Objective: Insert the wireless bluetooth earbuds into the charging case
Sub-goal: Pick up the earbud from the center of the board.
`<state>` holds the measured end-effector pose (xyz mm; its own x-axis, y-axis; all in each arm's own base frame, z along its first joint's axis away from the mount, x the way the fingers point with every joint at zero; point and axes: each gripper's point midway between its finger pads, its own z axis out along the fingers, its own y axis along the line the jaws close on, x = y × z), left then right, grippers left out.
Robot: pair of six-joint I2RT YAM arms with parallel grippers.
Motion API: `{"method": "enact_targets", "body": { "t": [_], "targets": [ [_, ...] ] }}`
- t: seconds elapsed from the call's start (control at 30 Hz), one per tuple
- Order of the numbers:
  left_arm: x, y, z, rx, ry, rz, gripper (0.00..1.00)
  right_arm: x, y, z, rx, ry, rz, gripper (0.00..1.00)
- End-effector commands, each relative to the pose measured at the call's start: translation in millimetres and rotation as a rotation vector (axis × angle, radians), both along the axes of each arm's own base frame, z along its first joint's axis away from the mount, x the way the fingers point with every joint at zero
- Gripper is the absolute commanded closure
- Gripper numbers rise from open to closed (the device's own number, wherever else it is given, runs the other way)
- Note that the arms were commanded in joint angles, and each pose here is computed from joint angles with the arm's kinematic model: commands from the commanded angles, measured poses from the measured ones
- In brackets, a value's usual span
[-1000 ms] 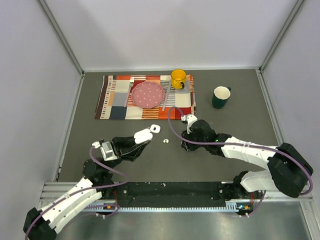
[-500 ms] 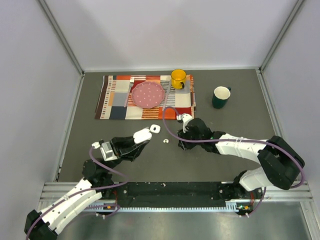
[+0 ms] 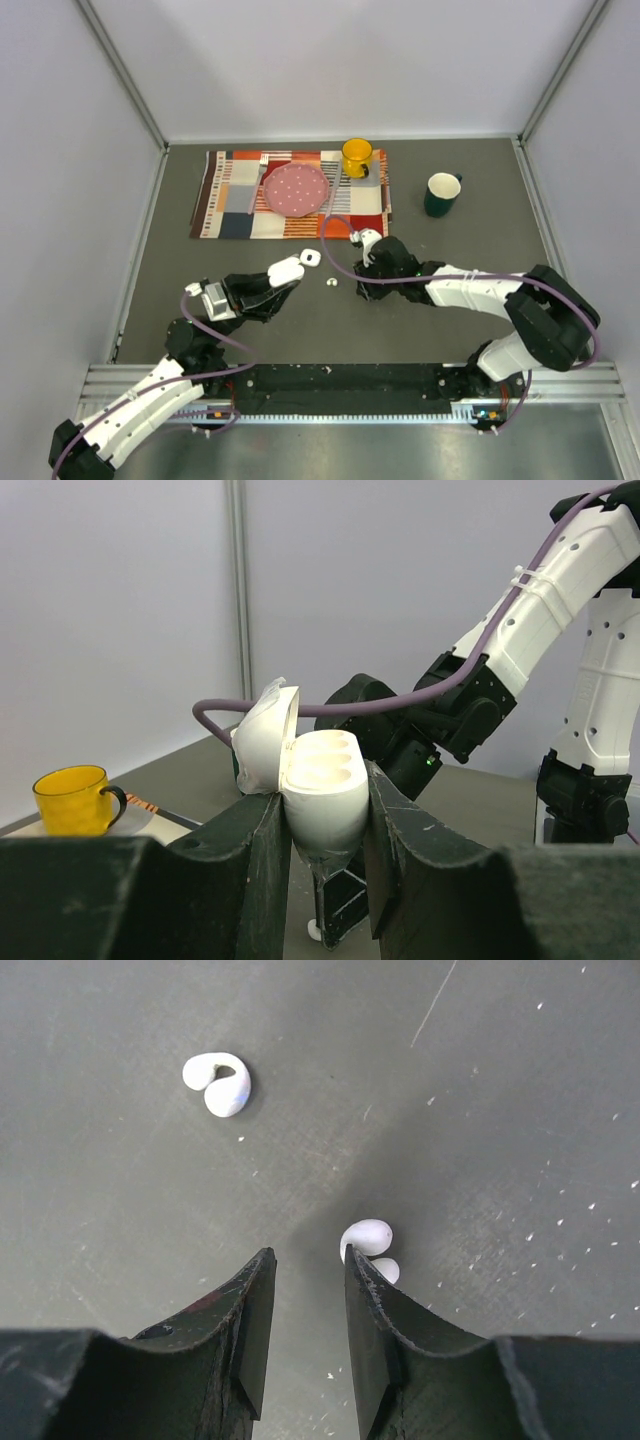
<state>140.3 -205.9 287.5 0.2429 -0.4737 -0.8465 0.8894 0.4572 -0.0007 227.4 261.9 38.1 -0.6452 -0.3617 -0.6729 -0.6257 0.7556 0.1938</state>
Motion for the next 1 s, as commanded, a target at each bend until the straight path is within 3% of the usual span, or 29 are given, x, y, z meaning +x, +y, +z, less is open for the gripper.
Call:
{"method": "enact_targets", "body": {
  "t": [0.0,0.57,0.97],
  "targets": [
    [2.4,-0.3,-24.3,0.019,0.024,0.010,1.00,12.6,9.4,9.2,0.012,-0.036,-0.008,0.66],
    [3.9,-0.2,-25.5,0.021,0.030,0.016,1.00,25.3,-0.4,2.3,-0.069,-0.065,-0.046,0.67],
    [6.3,0.5,-27.2,0.021,0.040,0.026,1.00,26.3,-6.6,-2.1,-0.105,-0.062,-0.066,0.75]
  ]
}}
